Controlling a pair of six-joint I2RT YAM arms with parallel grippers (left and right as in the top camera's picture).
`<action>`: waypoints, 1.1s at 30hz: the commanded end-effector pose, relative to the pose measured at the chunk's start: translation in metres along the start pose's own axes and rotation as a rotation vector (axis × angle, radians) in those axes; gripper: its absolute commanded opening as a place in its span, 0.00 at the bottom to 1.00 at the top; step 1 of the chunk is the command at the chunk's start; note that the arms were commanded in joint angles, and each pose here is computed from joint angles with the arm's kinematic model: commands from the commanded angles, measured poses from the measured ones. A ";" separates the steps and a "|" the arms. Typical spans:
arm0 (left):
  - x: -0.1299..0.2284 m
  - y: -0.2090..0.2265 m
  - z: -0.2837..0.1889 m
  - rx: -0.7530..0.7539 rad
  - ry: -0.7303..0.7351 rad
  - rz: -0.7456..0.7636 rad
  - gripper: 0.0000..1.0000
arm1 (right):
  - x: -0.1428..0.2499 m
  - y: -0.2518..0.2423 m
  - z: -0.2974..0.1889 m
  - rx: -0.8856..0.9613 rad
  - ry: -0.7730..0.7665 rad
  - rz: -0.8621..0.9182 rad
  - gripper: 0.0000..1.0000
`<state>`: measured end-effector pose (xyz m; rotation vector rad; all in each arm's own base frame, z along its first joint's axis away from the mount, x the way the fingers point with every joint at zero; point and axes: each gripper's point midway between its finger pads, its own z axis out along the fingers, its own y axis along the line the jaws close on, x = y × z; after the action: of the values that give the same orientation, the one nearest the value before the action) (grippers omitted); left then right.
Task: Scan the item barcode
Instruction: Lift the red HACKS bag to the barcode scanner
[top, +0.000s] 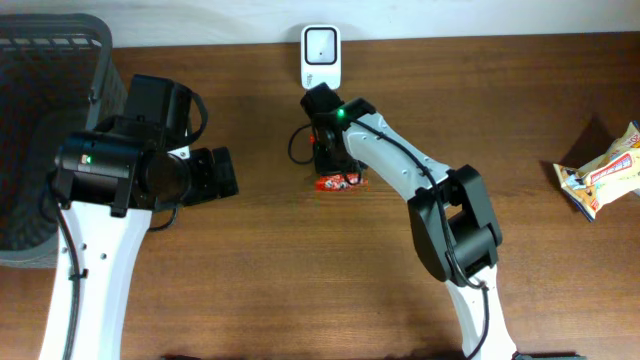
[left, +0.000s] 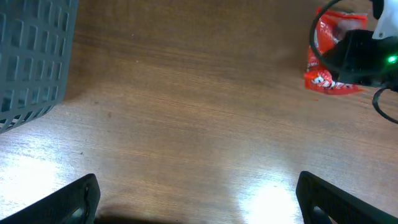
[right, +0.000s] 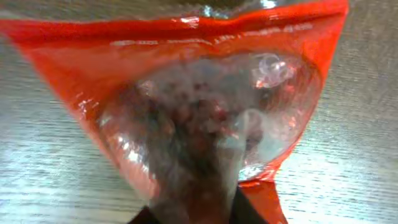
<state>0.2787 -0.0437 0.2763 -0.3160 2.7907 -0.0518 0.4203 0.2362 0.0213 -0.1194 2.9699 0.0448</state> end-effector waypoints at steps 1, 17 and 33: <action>-0.002 0.002 -0.002 -0.007 -0.014 -0.011 0.99 | 0.004 -0.009 0.003 0.006 0.049 0.021 0.04; -0.002 0.002 -0.002 -0.007 -0.014 -0.011 0.99 | 0.022 0.045 -0.214 -1.234 0.305 -0.124 0.04; -0.002 0.002 -0.002 -0.007 -0.014 -0.011 0.99 | 0.041 0.061 -0.202 -1.180 0.230 -0.384 0.04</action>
<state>0.2787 -0.0437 0.2763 -0.3160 2.7907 -0.0518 0.3420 0.2832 0.2014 -0.8371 2.6575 1.7349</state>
